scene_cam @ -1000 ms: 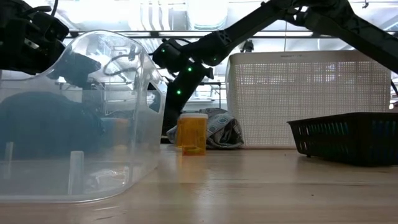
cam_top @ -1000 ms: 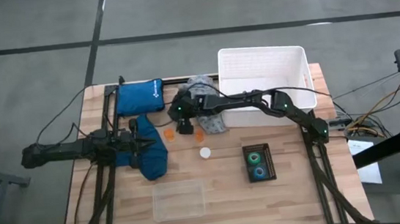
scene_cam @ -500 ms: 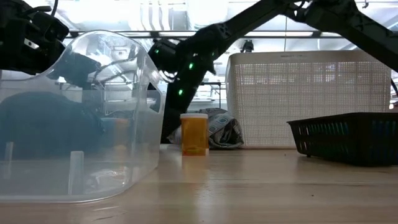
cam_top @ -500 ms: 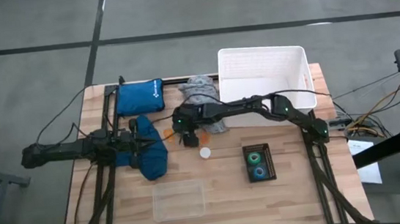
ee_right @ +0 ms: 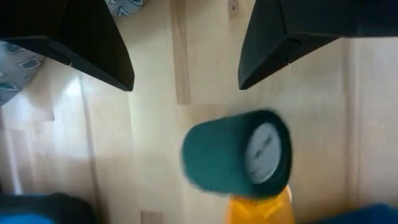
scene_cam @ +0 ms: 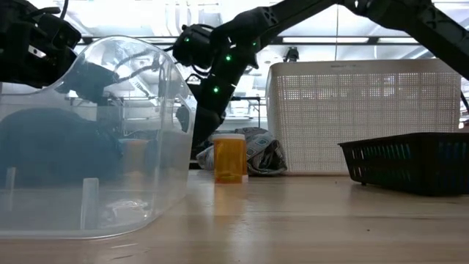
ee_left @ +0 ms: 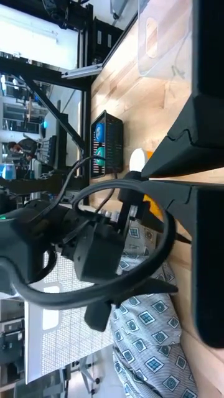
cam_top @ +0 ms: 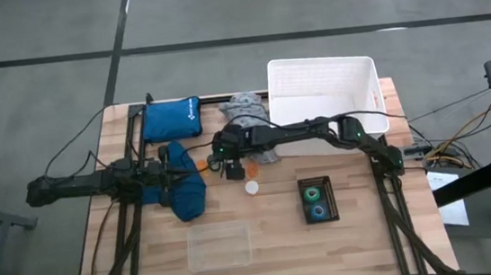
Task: Pick & place medical supplies in basket/bin
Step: Put the green bandage into the black bin
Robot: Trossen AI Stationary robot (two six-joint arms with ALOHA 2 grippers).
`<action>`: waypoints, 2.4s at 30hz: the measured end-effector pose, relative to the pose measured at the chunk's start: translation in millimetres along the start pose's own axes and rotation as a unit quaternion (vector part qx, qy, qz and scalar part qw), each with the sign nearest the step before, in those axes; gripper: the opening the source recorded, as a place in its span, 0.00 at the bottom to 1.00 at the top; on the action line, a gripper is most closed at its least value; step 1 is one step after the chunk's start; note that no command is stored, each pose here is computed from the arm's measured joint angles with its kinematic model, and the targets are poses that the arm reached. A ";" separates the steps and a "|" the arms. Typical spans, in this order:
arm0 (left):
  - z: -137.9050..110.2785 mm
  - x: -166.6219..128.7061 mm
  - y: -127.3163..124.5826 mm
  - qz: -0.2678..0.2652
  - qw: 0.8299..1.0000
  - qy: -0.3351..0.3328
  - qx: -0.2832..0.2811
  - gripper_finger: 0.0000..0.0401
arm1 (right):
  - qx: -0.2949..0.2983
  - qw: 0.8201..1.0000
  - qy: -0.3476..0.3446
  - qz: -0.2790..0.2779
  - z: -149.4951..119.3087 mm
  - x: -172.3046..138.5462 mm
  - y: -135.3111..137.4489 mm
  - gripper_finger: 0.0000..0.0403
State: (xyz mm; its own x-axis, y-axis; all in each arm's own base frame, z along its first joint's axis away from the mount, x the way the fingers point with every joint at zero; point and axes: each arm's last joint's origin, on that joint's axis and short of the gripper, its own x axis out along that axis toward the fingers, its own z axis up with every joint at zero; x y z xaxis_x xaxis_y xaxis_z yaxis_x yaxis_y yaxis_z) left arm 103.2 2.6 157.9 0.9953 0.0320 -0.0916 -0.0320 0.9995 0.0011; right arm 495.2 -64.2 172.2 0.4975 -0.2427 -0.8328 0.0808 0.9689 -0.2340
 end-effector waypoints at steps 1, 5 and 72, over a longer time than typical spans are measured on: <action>0.0 0.0 0.0 0.000 1.000 0.000 0.000 0.06 | 0.000 1.000 -0.003 0.000 1.0 -2.0 0.1 0.71; 0.1 0.0 0.0 0.000 1.000 0.000 0.000 0.06 | -0.002 1.000 -0.010 -0.001 3.9 -8.4 1.1 0.71; 0.1 0.0 0.0 0.000 1.000 0.000 0.000 0.06 | -0.021 0.995 -0.056 -0.075 4.8 5.9 78.4 0.65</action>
State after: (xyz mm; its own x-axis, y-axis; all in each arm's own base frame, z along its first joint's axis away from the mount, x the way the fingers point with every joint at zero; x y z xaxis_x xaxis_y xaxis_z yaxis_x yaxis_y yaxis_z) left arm 103.2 2.7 158.0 0.9953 0.0328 -0.0911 -0.0328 0.9995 0.0011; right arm 508.6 10.5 151.3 0.5765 -0.3756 -0.7256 0.1272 0.9185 -0.3744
